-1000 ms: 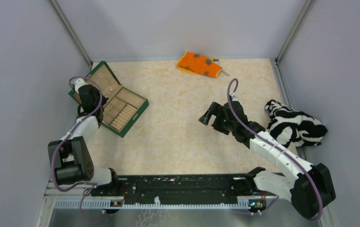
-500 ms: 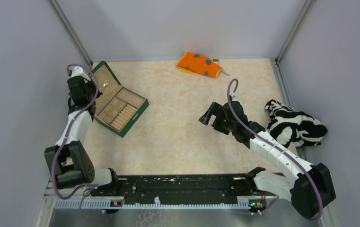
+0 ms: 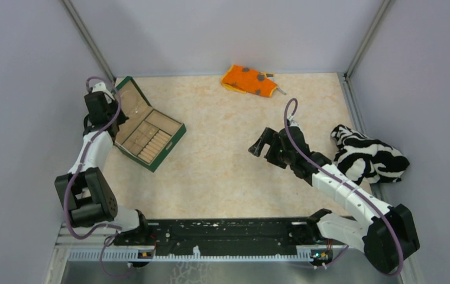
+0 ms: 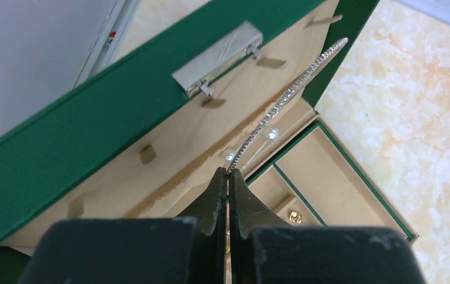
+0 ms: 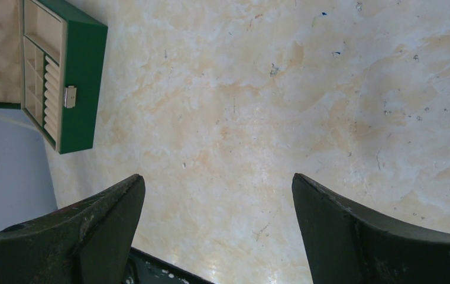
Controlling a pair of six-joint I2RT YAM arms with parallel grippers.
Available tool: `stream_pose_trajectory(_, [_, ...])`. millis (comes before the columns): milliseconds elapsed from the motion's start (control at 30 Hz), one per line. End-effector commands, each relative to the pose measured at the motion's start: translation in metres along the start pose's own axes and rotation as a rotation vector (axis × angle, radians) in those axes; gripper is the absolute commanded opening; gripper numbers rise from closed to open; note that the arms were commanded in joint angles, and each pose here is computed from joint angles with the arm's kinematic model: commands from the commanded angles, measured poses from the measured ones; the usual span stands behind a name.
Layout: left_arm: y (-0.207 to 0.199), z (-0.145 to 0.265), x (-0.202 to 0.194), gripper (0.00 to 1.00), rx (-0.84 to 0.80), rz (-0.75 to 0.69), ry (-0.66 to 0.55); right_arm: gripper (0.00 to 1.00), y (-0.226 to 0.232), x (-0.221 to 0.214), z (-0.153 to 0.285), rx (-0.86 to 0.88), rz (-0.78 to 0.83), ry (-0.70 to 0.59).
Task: Organize the mixed jewelry
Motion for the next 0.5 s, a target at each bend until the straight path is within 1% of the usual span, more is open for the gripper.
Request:
stream_pose_trajectory(0, [0.004,0.007,-0.004,0.0,0.026,0.004,0.027,0.93,0.003,0.005,0.001,0.021,0.002,-0.032])
stream_pose_trajectory(233, [0.019,0.002,-0.01,0.0,0.064,0.038,0.049,0.93,0.003,0.005,0.001,0.023,0.002,-0.033])
stream_pose_trajectory(400, [0.023,-0.001,-0.004,0.0,0.065,0.045,0.047,0.93,0.003,0.005,0.002,0.023,0.003,-0.034])
stream_pose_trajectory(467, [0.02,-0.004,-0.004,0.0,0.033,0.051,0.056,0.93,0.003,0.005,0.001,0.027,0.001,-0.035])
Point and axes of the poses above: each gripper's point midway between its finger pads, its own z axis back along the fingers, its own y axis along the line the jaws close on, x = y × z, the point moved 10 cm from there along z, back along the fingers, and after that the axes turned 6 degrees about -z, right-handed, at the moved point
